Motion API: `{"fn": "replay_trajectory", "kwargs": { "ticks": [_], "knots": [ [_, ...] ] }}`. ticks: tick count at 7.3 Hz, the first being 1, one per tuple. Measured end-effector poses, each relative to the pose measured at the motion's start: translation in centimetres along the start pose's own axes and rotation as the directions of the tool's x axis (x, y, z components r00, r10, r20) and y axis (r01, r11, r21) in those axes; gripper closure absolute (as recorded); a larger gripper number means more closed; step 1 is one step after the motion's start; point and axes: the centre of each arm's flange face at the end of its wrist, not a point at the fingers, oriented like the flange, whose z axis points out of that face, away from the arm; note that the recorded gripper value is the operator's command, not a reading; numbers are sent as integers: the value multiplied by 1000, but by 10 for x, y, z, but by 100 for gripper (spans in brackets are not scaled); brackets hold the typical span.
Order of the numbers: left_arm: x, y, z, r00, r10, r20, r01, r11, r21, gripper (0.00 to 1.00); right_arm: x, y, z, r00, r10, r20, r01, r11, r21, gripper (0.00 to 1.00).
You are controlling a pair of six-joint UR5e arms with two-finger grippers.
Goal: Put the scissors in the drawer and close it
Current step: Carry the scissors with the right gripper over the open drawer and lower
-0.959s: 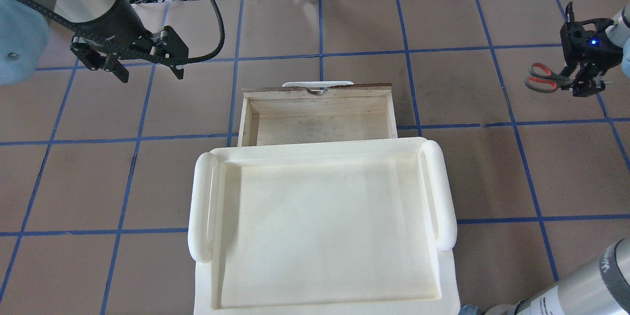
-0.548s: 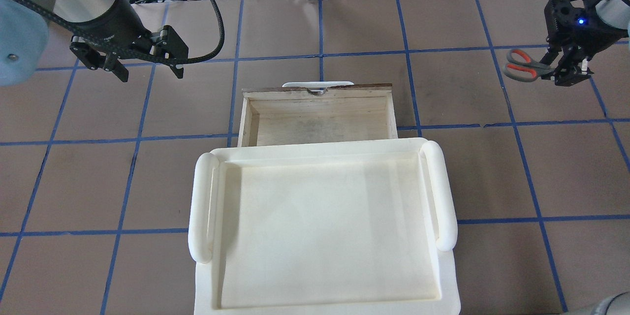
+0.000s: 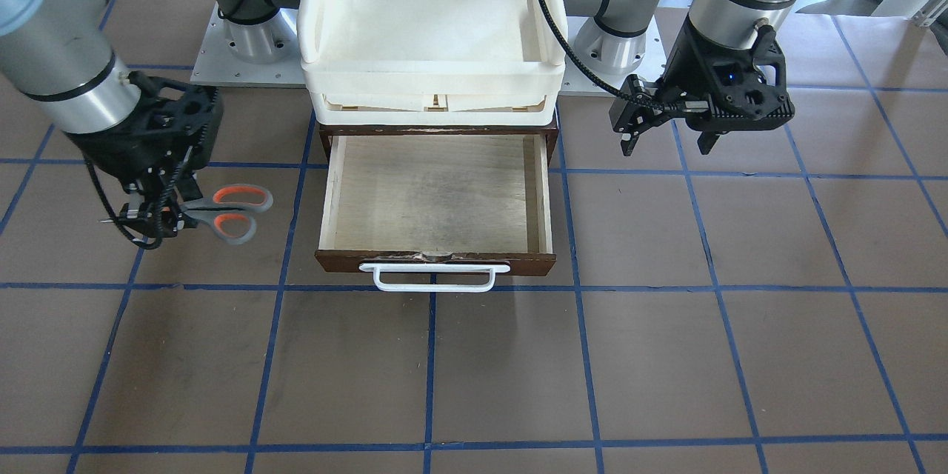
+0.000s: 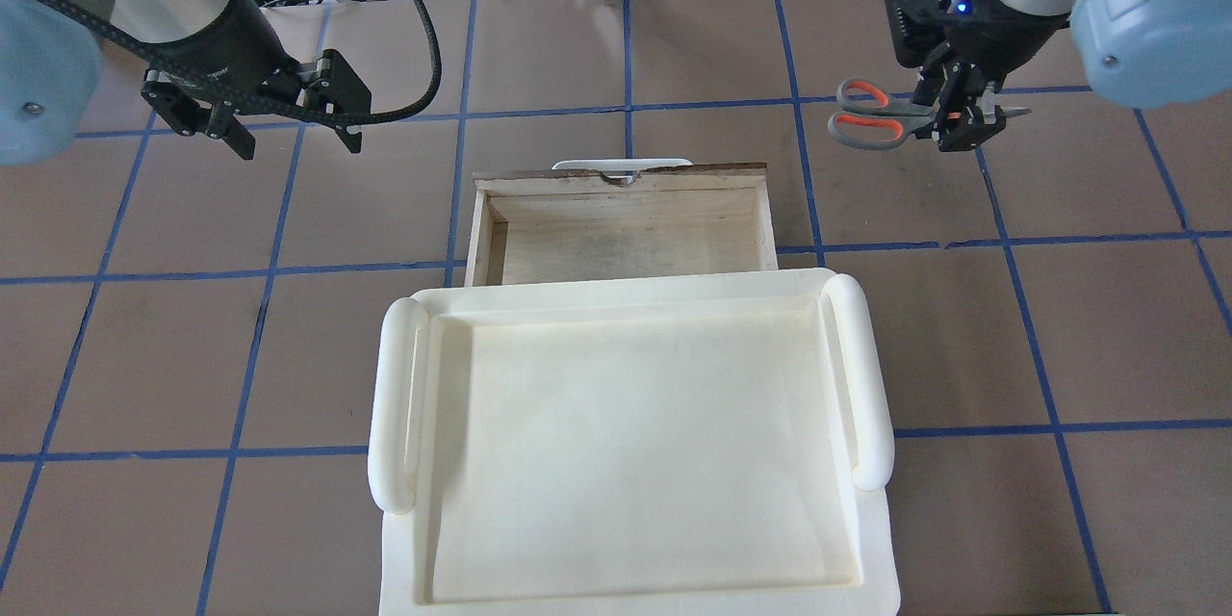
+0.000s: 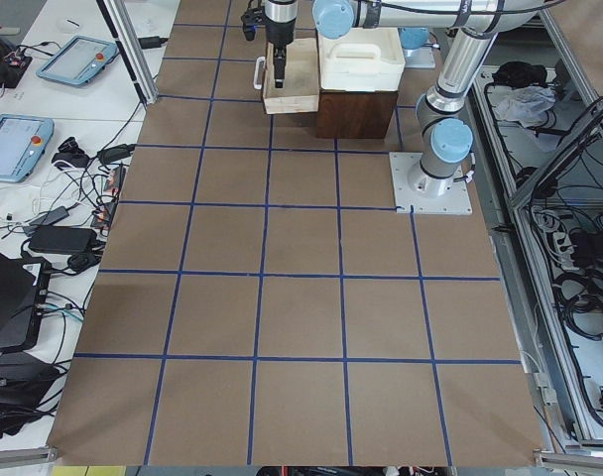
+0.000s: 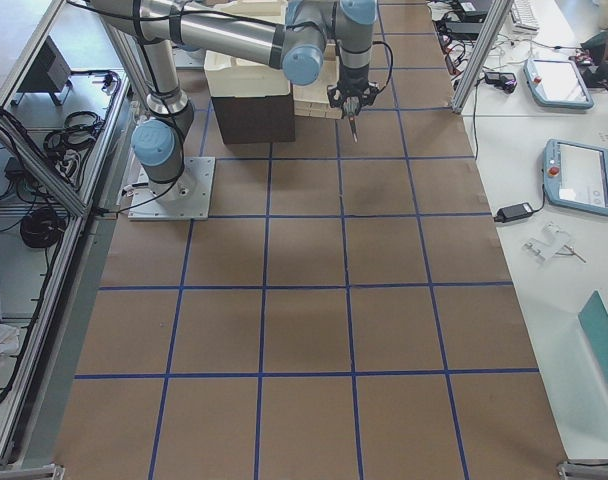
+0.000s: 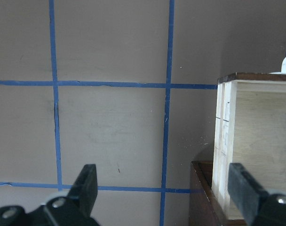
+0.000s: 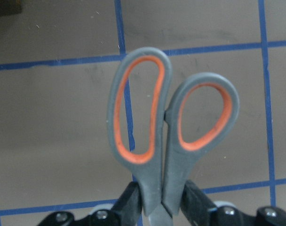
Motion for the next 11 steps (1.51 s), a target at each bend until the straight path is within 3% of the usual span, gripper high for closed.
{"fn": "replay_trajectory", "kwargs": {
  "ticks": [3,6,8,11],
  "knots": [
    [0,-1,2,1000,0,1,0,1000,1,0,-12,-127,3,998,33,45,-33,999,-1,100],
    [0,0,2,1000,1,1,-1,1000,0,0,-19,-247,54,994,25,105,-23,999,-23,100],
    [1,2,3,1000,1,1,-1,1000,-2,0,-20,-273,88,988,12,155,-7,999,-34,100],
    [1,5,4,1000,1,1,-1,1000,-4,0,-25,-281,102,983,4,183,3,999,-42,99]
  ]
}}
